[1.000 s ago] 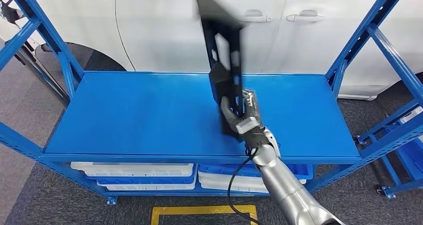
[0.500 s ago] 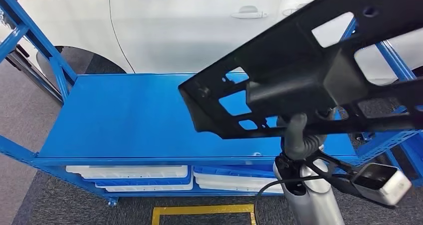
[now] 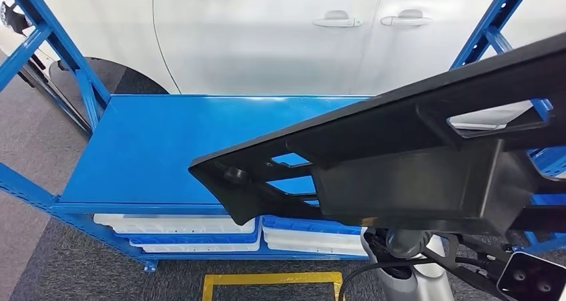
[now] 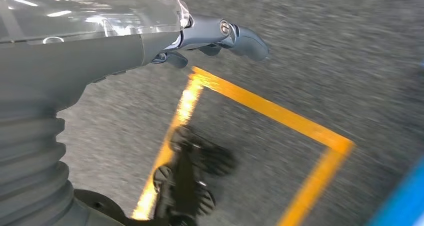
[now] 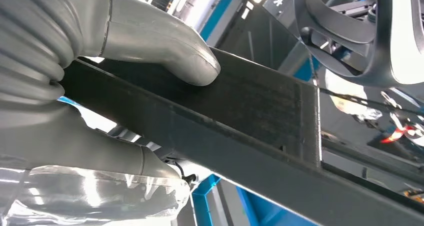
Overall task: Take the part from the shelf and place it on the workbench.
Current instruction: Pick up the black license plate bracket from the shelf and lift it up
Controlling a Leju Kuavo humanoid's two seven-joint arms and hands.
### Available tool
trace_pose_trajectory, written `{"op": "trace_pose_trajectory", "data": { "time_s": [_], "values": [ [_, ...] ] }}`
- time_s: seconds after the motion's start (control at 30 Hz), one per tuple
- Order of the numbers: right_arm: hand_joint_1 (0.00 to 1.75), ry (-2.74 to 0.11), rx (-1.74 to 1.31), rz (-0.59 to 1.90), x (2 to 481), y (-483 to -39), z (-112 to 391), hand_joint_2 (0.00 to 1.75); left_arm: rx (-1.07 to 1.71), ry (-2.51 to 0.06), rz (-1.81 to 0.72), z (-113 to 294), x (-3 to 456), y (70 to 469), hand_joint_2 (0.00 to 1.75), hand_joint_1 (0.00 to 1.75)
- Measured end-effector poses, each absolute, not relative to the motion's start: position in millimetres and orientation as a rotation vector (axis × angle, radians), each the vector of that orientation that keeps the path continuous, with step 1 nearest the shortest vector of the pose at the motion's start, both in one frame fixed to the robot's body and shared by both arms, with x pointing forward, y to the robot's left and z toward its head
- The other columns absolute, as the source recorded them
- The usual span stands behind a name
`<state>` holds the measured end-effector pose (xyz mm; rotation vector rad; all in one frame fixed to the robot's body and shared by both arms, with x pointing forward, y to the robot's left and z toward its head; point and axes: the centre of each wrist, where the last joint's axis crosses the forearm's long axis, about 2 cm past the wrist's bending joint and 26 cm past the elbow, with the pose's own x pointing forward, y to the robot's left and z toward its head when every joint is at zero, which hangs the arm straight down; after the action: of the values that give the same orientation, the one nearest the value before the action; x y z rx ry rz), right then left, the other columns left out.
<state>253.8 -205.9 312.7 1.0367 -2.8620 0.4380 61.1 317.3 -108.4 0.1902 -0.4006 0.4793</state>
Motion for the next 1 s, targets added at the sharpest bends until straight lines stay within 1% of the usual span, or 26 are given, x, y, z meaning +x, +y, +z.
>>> {"op": "trace_pose_trajectory", "data": {
  "time_s": [0.17, 0.4, 0.73, 1.0],
  "values": [
    [1.75, -2.849, 0.975, 0.481, 252, -207, 307, 1.75, 0.182, -0.313, 0.478, -109, 55, 316, 1.75, 0.0],
    [1.75, -2.841, 0.896, 0.523, 250, -212, 302, 1.75, 0.149, -0.267, 0.466, -110, 49, 311, 1.75, 0.0],
    [1.75, -2.82, 0.896, 0.554, 249, -218, 297, 1.75, 0.147, -0.227, 0.462, -111, 47, 304, 1.75, 0.0],
    [1.75, -2.807, 0.904, 0.585, 254, -232, 298, 1.75, 0.138, -0.218, 0.442, -110, 50, 298, 1.75, 0.0]
  ]
}}
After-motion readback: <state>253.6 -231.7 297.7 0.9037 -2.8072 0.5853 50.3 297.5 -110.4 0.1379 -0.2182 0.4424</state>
